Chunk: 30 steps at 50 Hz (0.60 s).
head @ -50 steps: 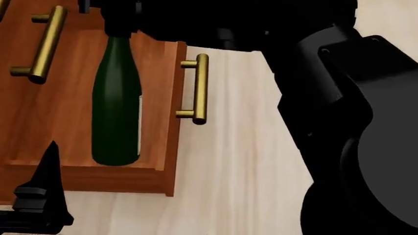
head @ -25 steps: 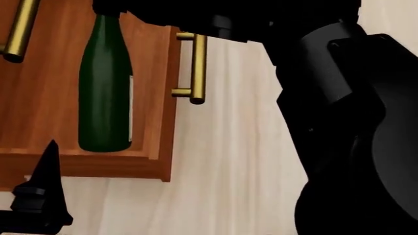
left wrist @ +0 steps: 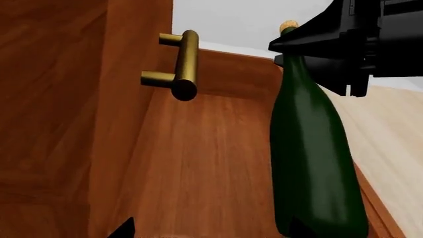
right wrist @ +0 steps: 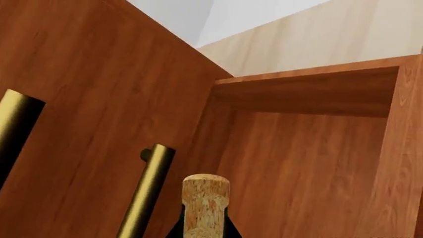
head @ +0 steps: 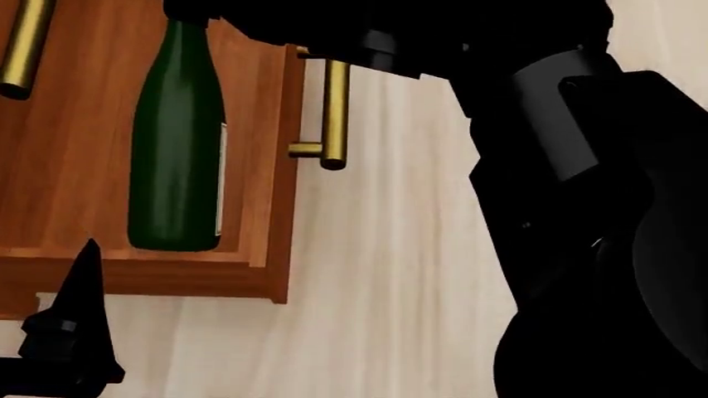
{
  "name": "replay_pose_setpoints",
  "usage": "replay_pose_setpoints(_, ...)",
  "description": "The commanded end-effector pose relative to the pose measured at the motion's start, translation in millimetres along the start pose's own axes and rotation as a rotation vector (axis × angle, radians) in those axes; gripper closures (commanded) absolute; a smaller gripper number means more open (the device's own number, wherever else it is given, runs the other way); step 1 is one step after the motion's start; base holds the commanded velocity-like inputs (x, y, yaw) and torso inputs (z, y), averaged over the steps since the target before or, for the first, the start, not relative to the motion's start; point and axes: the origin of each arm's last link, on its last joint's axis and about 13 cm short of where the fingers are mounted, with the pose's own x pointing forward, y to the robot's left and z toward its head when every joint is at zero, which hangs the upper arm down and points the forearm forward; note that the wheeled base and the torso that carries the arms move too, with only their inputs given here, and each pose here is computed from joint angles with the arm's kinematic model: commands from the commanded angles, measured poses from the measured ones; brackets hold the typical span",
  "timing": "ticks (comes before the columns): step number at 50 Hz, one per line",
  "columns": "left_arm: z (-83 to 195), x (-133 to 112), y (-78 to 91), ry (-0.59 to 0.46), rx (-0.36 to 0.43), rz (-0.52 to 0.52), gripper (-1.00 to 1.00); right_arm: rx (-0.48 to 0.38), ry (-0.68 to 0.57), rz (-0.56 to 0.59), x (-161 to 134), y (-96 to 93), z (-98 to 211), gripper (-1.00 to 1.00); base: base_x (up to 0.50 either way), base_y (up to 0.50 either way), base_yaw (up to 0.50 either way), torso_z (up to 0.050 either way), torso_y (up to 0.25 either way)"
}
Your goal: Put the wine bottle in the bottom drawer of the cabinet.
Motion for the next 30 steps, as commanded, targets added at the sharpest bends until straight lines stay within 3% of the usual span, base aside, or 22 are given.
replay_pose_setpoints(1, -1.5, 0.5, 0.7, 0.007, 0.014, 0.018, -1.00, -0.149, 0.224, -0.227, 4.0, -31.1, -34.6, 1.00, 0.00, 0.00, 0.00, 0.000, 0.000)
replay_pose_setpoints(3, -0.7, -0.5, -0.4, -0.012, 0.059, 0.023, -1.00, -0.149, 0.224, -0.227, 4.0, -31.1, -34.6, 1.00, 0.00, 0.00, 0.00, 0.000, 0.000)
replay_pose_setpoints(18, -3.3, 0.1, 0.1, 0.001, 0.039, 0.025, -1.00, -0.149, 0.224, -0.227, 4.0, -31.1, -34.6, 1.00, 0.00, 0.00, 0.00, 0.000, -0.002)
replay_pose_setpoints(19, -3.4, 0.2, 0.0, 0.002, 0.039, 0.025, -1.00, -0.149, 0.224, -0.227, 4.0, -31.1, -34.6, -1.00, 0.00, 0.00, 0.00, 0.000, 0.000)
replay_pose_setpoints(30, -3.7, 0.3, 0.3, 0.002, 0.038, 0.030, -1.00, -0.149, 0.224, -0.227, 4.0, -31.1, -34.6, -1.00, 0.00, 0.00, 0.00, 0.000, -0.003)
